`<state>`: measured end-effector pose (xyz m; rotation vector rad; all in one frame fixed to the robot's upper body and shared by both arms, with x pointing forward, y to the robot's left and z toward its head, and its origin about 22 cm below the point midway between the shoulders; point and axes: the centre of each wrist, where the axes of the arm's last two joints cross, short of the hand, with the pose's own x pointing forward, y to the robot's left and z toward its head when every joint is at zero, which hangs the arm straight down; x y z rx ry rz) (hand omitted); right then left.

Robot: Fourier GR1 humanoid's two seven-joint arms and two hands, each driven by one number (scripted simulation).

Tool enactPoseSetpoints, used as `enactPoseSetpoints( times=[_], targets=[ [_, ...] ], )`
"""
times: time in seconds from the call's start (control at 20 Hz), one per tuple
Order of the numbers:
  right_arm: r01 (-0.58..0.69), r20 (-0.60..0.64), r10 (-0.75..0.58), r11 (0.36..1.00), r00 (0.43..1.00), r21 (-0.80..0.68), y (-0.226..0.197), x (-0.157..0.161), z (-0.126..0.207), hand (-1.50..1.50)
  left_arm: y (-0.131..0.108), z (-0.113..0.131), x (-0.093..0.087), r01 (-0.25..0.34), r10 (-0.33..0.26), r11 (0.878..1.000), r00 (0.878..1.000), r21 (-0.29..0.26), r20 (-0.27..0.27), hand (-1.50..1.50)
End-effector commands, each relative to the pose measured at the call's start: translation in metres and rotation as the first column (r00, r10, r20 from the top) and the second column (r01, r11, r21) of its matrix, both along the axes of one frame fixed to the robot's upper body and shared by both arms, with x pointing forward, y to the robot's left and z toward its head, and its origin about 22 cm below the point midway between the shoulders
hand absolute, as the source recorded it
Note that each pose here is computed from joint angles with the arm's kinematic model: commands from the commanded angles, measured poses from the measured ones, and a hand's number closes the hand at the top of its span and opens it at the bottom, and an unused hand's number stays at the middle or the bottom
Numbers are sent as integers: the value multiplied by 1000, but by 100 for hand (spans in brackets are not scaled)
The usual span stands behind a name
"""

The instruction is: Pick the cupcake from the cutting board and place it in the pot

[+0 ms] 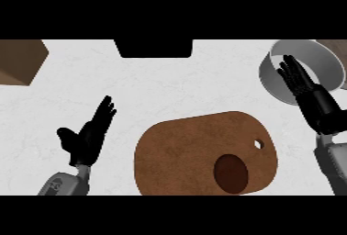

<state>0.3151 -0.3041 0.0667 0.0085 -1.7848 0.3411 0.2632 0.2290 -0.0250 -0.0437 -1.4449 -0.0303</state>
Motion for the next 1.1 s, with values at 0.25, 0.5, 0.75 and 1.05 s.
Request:
enactPoseSetpoints(
  times=[0.25,0.5,0.75,1.05],
  targets=[
    [-164,-80,160,985,984,-58,103,-33,0,150,129,32,-3,-245,282,836,959,491,-2,0],
    [373,284,-317,912,905,-169,84,-54,-1,-150,125,18,-11,-270,374,854,912,446,-165,0],
    [361,358,-262,900,896,-245,120,-130,2,-150,116,38,2,-267,371,850,916,454,-156,0],
    [336,234,-242,727,942,-599,105,-162,30,-150,121,35,-7,-267,381,839,910,474,-161,0]
  ],
)
